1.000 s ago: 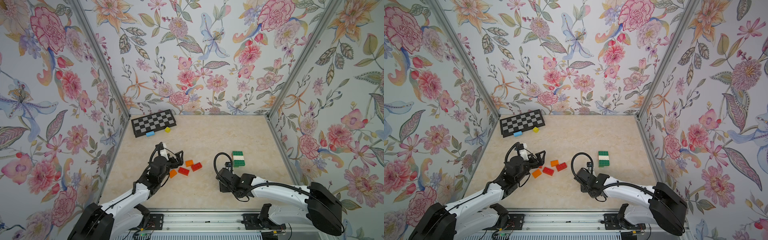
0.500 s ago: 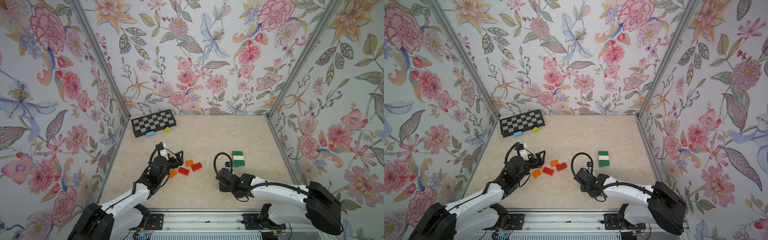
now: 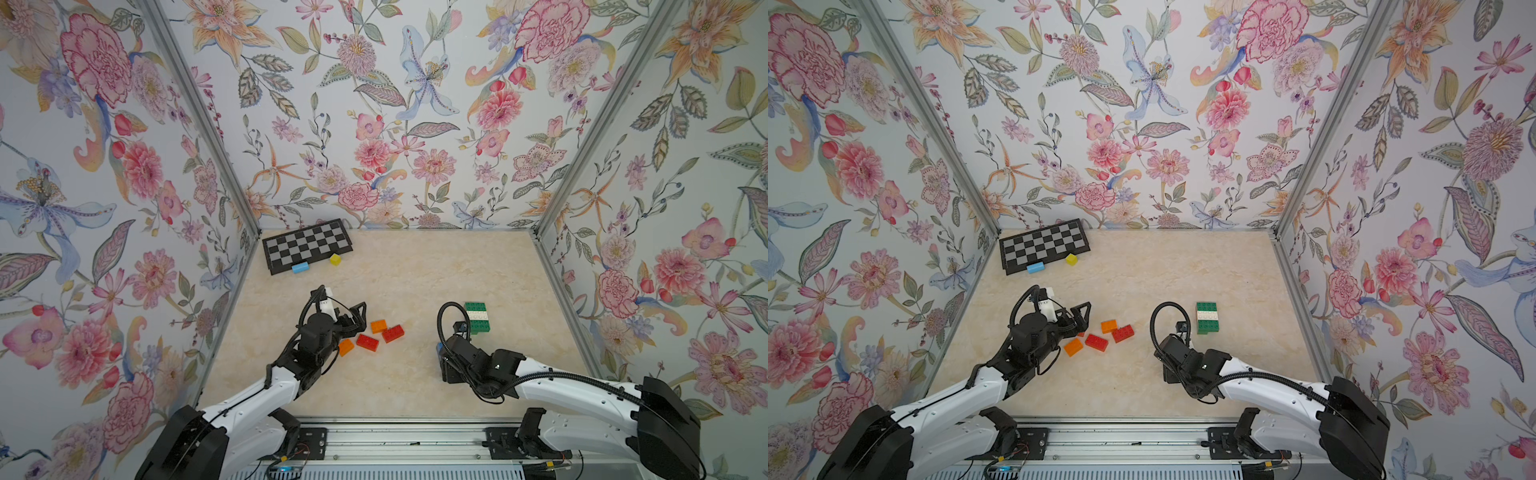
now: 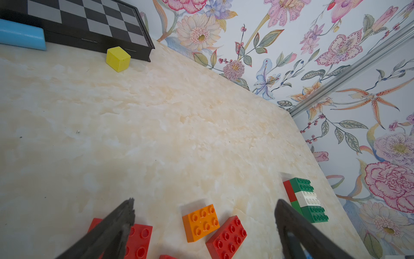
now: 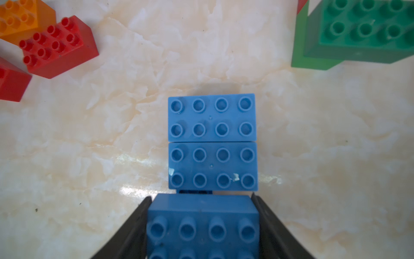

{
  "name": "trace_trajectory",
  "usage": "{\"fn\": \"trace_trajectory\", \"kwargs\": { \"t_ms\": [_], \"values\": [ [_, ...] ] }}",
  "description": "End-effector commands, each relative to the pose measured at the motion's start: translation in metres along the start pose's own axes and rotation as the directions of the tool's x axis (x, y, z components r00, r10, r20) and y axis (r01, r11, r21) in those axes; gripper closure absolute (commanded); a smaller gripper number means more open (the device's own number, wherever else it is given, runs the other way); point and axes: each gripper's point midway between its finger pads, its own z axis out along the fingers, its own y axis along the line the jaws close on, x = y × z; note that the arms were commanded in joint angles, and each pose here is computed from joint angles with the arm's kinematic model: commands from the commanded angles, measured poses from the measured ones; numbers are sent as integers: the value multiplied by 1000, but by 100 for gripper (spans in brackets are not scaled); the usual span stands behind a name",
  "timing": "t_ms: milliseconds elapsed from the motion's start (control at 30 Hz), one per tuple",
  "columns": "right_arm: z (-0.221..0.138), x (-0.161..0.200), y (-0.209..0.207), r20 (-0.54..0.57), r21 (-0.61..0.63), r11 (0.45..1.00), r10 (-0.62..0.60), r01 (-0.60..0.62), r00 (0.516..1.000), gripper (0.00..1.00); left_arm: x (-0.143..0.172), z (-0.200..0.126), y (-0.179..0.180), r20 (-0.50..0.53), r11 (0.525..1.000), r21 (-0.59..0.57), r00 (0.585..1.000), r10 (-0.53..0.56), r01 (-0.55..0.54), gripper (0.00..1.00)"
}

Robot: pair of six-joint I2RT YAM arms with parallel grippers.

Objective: Assemble a rectangle with lego
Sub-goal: Assemble the lego brick with the lego brick.

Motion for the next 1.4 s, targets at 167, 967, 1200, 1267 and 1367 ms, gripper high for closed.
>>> {"fn": "trace_trajectory", "kwargs": {
  "t_ms": [167, 967, 1200, 1267, 1367],
  "values": [
    [7, 14, -12, -43, 31, 997, -68, 70, 997, 65, -7, -4, -3, 40, 1000, 10, 999, -19, 18, 1],
    [18, 15, -16, -19, 50, 995, -88, 89, 996, 65, -6, -4, -2, 39, 1000, 12, 999, -17, 17, 1],
    [17, 16, -18, -22, 31, 993, -113, 113, 993, 65, -6, -4, -3, 45, 1000, 15, 999, -18, 18, 1],
    [17, 15, -19, -19, 30, 992, -122, 122, 992, 65, -7, -4, -3, 45, 1000, 17, 999, -19, 18, 1],
    [15, 13, -17, -8, 17, 990, -139, 140, 990, 65, -6, -4, -3, 46, 1000, 17, 999, -19, 18, 1]
  ]
}}
